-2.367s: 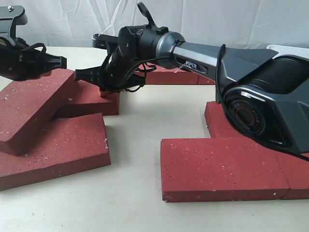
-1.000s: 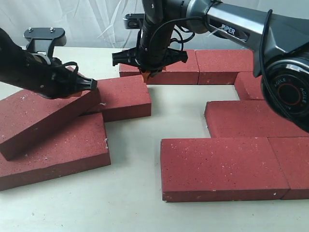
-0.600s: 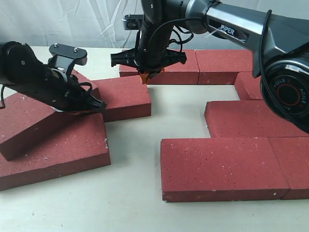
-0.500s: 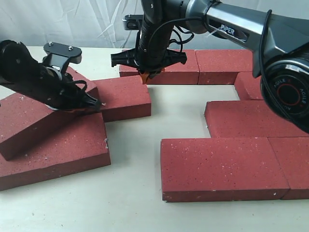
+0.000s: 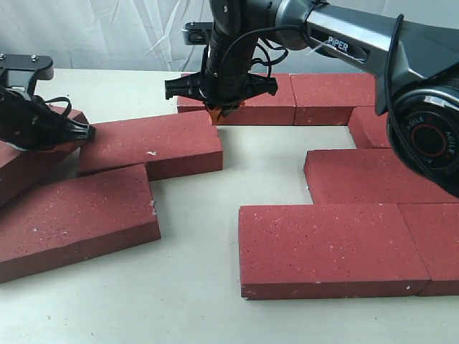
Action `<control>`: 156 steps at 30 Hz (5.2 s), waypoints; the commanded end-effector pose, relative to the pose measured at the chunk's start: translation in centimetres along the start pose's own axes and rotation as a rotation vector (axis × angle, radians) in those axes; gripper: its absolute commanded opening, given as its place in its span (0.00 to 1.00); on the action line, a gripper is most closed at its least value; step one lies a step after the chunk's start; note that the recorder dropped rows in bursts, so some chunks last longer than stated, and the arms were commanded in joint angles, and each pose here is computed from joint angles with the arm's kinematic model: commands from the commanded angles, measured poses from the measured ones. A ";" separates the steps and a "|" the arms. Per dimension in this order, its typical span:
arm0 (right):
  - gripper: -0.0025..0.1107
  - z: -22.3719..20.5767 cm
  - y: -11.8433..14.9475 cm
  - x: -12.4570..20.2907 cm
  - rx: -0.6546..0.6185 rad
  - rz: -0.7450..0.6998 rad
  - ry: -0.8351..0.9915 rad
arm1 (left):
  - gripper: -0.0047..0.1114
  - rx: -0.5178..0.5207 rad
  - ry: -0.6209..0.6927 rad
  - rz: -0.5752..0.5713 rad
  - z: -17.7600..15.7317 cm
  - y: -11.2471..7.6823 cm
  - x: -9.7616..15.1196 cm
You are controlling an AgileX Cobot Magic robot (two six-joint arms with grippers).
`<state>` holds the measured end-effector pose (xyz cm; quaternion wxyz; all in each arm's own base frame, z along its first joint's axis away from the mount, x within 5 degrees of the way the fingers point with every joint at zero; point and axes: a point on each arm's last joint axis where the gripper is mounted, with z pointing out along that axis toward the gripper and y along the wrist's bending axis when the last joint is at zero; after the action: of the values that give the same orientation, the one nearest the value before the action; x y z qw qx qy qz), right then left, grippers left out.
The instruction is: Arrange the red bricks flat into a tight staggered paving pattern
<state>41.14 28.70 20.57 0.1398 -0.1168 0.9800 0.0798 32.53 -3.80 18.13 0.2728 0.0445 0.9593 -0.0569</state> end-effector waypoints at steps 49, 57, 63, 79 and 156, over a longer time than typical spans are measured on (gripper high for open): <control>0.01 4.8 0.2 0.8 -0.062 -0.049 0.081 | 0.04 -0.032 -0.041 -0.092 1.9 1.7 -0.6; 0.01 4.6 -0.7 1.3 0.035 -0.065 0.147 | 0.04 -0.025 -0.041 -0.119 1.9 1.7 -0.6; 0.01 2.4 -0.3 0.4 -0.001 -0.038 0.057 | 0.04 0.029 -0.022 -0.101 1.6 0.0 -1.5; 0.01 1.5 -0.2 -0.2 -0.002 -0.049 -0.008 | 0.04 0.027 0.037 -0.015 3.4 -0.9 -1.4; 0.01 -3.6 -2.2 -1.3 0.188 0.041 -0.156 | 0.04 0.076 -0.132 -0.131 7.6 -4.4 -4.4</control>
<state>42.32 26.88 22.54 0.2204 -0.0778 0.9723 0.0056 39.29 -10.49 13.65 0.3141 -0.0004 0.9421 -0.1175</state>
